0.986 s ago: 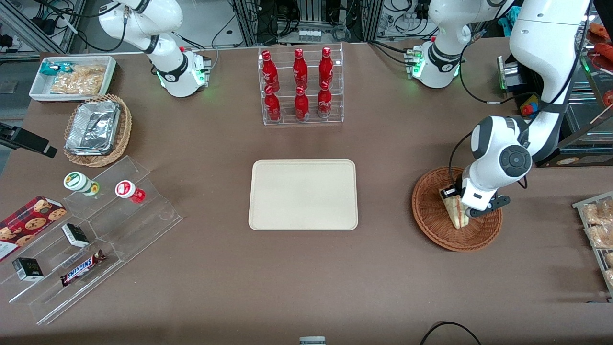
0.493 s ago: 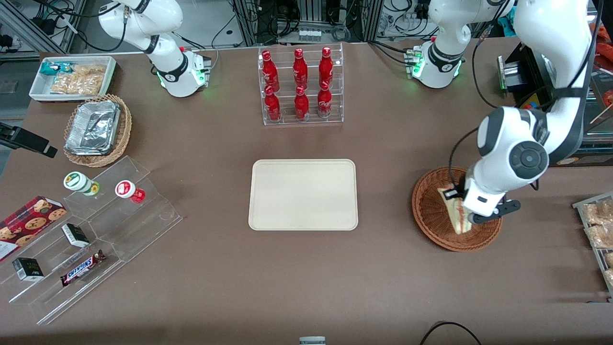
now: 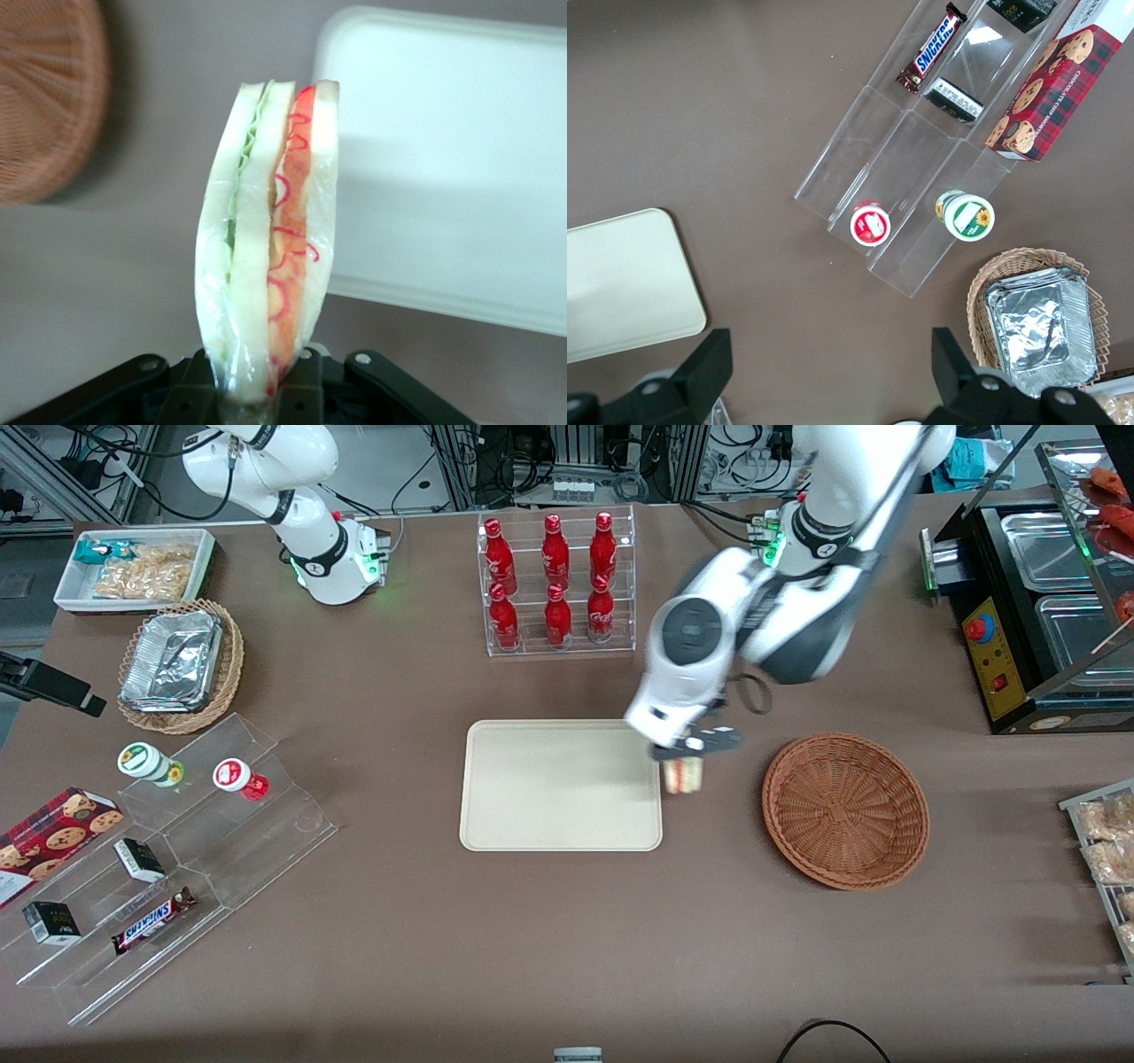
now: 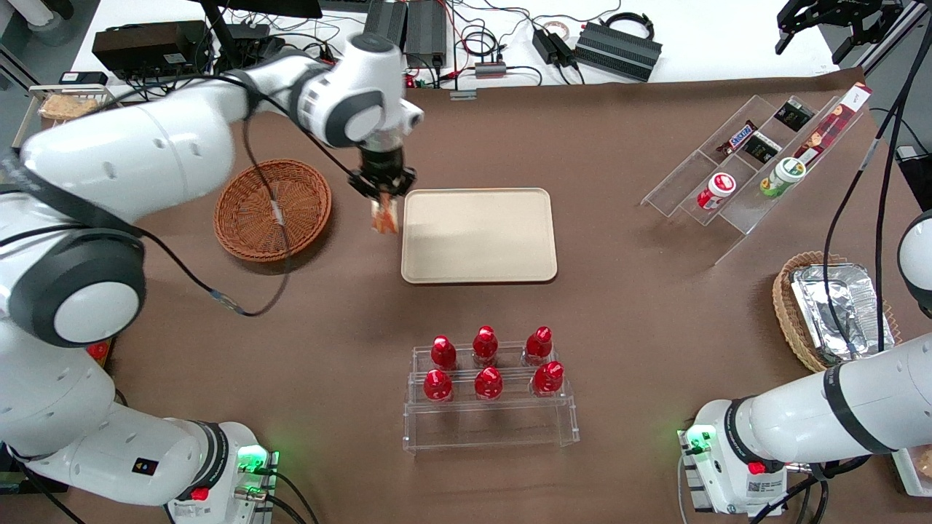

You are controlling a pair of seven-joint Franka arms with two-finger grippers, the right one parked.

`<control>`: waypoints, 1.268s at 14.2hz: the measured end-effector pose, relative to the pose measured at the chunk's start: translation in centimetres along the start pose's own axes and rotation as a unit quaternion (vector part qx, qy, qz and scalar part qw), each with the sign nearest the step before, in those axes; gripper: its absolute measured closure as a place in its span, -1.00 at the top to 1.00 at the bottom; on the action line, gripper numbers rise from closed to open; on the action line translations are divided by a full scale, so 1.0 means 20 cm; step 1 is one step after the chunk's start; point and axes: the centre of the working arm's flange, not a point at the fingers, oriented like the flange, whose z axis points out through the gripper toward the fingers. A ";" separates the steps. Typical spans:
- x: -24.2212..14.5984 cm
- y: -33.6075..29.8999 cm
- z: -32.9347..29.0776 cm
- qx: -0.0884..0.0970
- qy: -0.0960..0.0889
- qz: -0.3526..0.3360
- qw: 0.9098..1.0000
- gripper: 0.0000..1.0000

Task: Place sandwich from basket to tray
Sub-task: 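Lift the sandwich and carry it over the beige tray, then lower the sandwich onto the tray and open the left gripper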

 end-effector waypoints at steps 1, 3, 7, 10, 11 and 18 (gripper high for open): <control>-0.05 0.16 0.04 -0.005 -0.002 0.001 1.000 -0.70; -0.07 0.43 0.12 -0.023 -0.008 -0.010 1.000 -0.70; -0.09 0.75 0.42 -0.053 0.007 -0.023 0.998 -0.70; -0.12 0.82 0.52 -0.052 0.018 -0.021 0.998 -0.67; -0.11 0.82 0.53 -0.046 0.029 -0.016 0.998 -0.59; 0.24 0.43 -0.10 -0.037 0.107 -0.065 0.991 0.82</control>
